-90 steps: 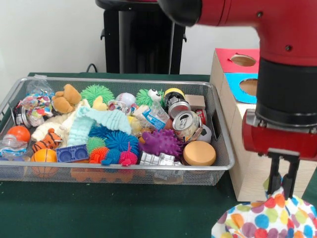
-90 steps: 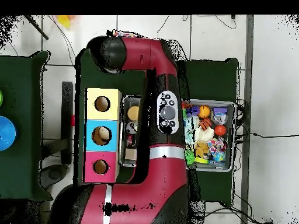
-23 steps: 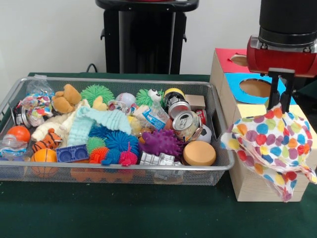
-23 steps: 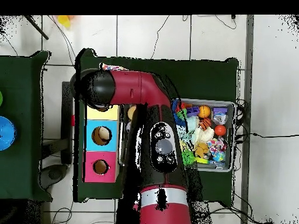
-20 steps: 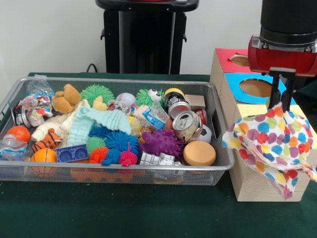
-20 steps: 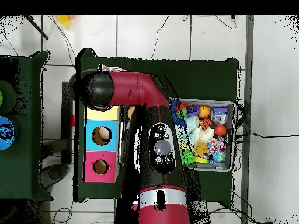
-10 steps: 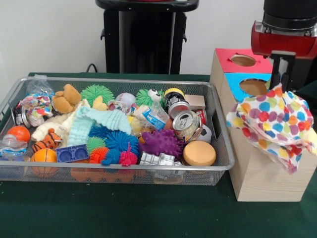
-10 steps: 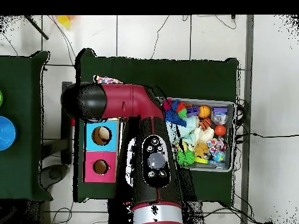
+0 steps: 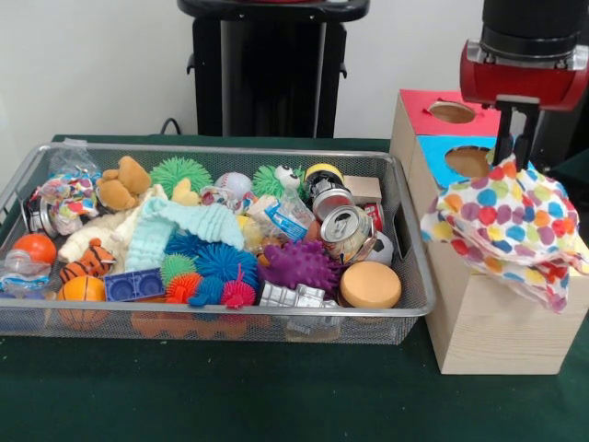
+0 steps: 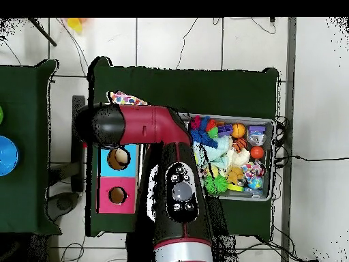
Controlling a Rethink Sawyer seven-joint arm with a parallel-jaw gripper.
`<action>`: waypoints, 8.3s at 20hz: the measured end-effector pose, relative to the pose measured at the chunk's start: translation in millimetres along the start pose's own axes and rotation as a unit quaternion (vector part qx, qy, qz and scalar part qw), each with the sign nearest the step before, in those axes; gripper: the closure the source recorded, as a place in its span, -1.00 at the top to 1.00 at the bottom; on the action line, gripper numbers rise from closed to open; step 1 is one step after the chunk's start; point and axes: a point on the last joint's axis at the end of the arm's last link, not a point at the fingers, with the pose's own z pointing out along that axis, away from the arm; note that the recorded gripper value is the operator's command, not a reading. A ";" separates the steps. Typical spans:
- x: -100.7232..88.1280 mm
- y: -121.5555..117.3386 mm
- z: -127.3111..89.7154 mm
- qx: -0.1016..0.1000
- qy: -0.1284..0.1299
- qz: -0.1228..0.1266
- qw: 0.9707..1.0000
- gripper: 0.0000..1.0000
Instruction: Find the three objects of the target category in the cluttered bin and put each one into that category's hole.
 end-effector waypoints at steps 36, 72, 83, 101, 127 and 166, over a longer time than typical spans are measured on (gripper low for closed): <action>-7.4 4.3 62.9 0.011 -0.035 -0.008 0.999 -1.00; 13.5 9.2 99.4 0.021 -0.043 -0.017 0.999 -1.00; 4.1 6.1 117.0 0.017 -0.051 -0.013 0.998 -1.00; 9.2 15.1 114.7 0.024 -0.058 -0.023 0.998 1.00; 11.4 19.0 113.4 0.029 -0.062 -0.025 0.997 1.00; 3.8 20.6 81.3 0.021 -0.077 -0.014 0.997 -1.00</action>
